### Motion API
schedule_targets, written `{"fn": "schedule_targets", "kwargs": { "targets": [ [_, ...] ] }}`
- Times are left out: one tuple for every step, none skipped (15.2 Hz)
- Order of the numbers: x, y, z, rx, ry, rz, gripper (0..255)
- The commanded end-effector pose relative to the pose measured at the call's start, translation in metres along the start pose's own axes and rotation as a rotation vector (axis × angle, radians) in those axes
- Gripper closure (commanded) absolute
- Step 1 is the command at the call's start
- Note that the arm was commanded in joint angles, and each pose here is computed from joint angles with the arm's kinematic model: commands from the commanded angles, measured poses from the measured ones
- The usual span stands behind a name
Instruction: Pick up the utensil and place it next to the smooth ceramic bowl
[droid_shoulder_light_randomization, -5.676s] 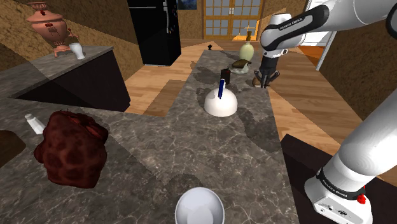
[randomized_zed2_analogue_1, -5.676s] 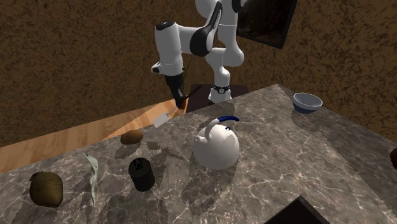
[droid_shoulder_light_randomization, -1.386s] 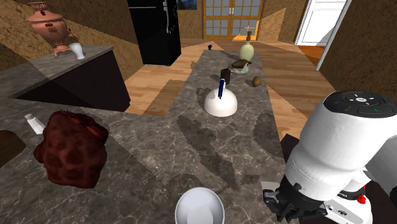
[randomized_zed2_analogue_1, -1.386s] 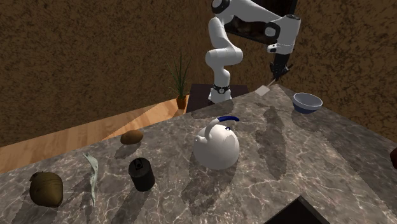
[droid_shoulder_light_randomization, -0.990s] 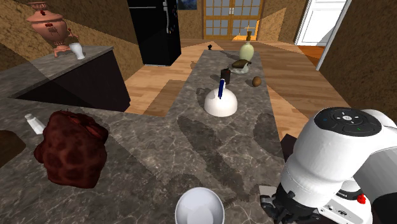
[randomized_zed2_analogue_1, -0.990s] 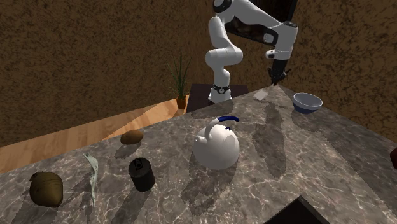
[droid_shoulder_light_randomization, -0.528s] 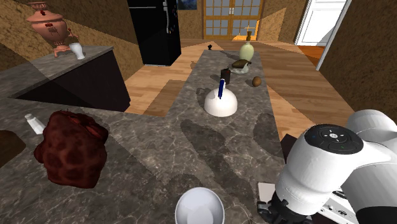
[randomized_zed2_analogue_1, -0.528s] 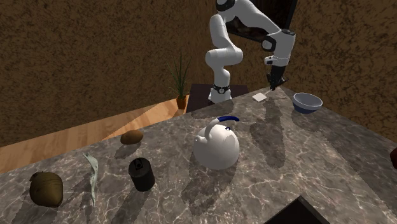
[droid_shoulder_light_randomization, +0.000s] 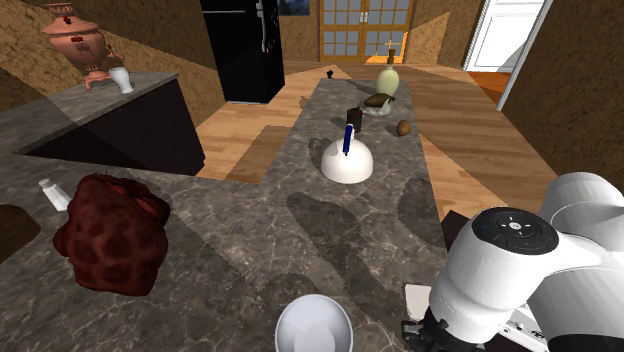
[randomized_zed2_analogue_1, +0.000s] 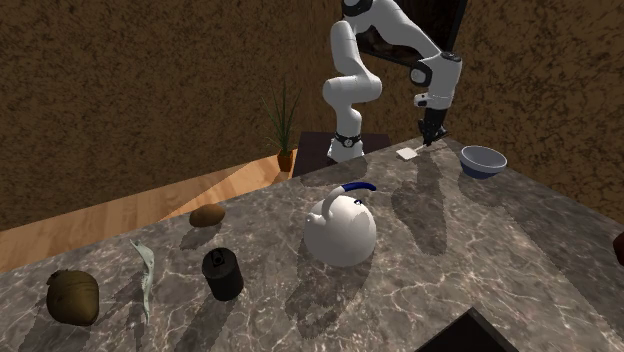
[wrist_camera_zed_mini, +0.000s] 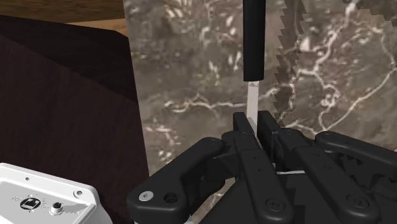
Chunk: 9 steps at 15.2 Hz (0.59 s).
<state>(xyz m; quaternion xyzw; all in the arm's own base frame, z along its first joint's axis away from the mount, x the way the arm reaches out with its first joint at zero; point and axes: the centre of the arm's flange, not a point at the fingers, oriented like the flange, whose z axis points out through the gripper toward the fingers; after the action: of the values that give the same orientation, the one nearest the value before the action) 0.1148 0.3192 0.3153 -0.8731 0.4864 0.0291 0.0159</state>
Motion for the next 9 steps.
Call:
{"fn": "schedule_targets", "kwargs": {
  "targets": [
    [0.000,0.000,0.000,0.000,0.000,0.000,255],
    [0.000,0.000,0.000,0.000,0.000,0.000,255],
    [0.000,0.000,0.000,0.000,0.000,0.000,0],
    [0.000,0.000,0.000,0.000,0.000,0.000,0],
    [0.000,0.000,0.000,0.000,0.000,0.000,0],
    [0.000,0.000,0.000,0.000,0.000,0.000,0],
    [0.000,0.000,0.000,0.000,0.000,0.000,0],
    [0.000,0.000,0.000,0.000,0.000,0.000,0],
    [0.000,0.000,-0.013,0.000,0.000,0.000,0]
  ]
}}
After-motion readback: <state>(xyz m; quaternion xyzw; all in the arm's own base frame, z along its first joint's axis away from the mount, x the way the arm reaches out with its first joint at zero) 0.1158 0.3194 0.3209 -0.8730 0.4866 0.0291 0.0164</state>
